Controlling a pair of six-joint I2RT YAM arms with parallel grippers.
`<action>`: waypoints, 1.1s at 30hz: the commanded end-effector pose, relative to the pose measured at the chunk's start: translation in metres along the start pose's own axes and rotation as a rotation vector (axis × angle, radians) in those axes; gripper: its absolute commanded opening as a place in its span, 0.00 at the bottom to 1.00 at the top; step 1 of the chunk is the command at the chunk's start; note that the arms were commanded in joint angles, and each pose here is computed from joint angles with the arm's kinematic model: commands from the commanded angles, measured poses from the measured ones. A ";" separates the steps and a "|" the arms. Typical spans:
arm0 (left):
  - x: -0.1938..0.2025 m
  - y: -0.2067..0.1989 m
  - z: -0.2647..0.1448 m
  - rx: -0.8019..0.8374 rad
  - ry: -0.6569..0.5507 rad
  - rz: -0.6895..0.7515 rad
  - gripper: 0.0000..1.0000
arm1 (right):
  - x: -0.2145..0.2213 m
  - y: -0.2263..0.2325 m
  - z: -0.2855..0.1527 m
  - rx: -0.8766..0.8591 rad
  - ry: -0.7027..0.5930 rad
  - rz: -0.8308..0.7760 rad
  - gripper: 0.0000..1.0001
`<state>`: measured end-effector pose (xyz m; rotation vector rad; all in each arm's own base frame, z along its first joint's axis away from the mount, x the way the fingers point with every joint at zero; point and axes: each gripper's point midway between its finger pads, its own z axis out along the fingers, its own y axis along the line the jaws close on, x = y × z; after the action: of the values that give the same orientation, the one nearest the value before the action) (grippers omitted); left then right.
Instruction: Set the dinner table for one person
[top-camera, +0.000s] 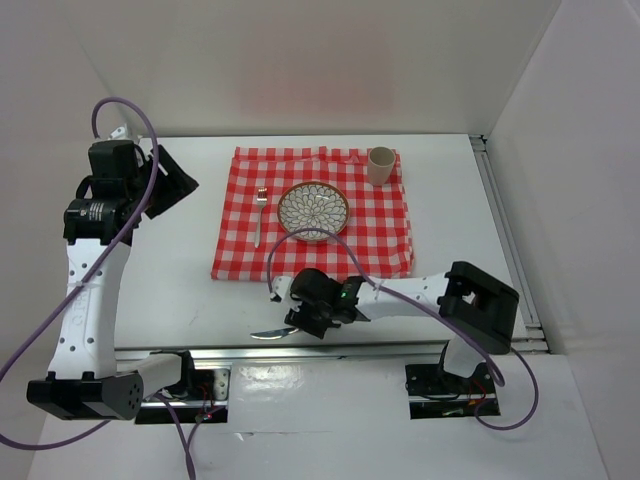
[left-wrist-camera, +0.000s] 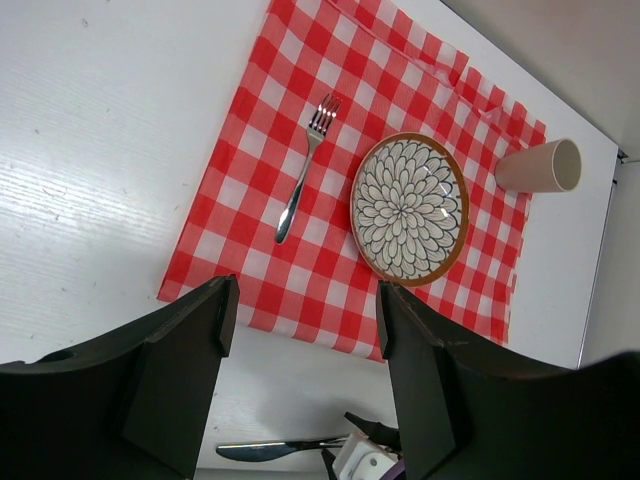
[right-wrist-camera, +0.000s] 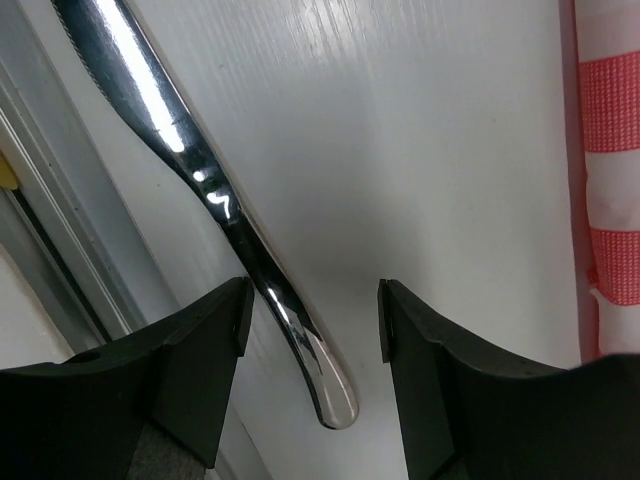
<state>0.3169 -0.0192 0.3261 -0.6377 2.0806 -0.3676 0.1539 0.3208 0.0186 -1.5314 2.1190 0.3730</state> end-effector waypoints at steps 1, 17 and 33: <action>-0.008 -0.002 0.000 0.012 -0.034 0.003 0.74 | -0.027 0.000 0.002 -0.007 -0.065 -0.062 0.64; -0.009 -0.005 0.001 0.020 -0.029 -0.006 0.74 | -0.006 -0.017 0.025 -0.116 0.031 0.139 0.41; -0.006 -0.003 0.004 0.021 -0.030 -0.006 0.74 | 0.003 -0.028 0.004 -0.067 0.108 0.192 0.50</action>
<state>0.3194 -0.0196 0.3215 -0.6408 2.0888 -0.3691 0.1860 0.3327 0.0168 -1.4269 2.2758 0.5186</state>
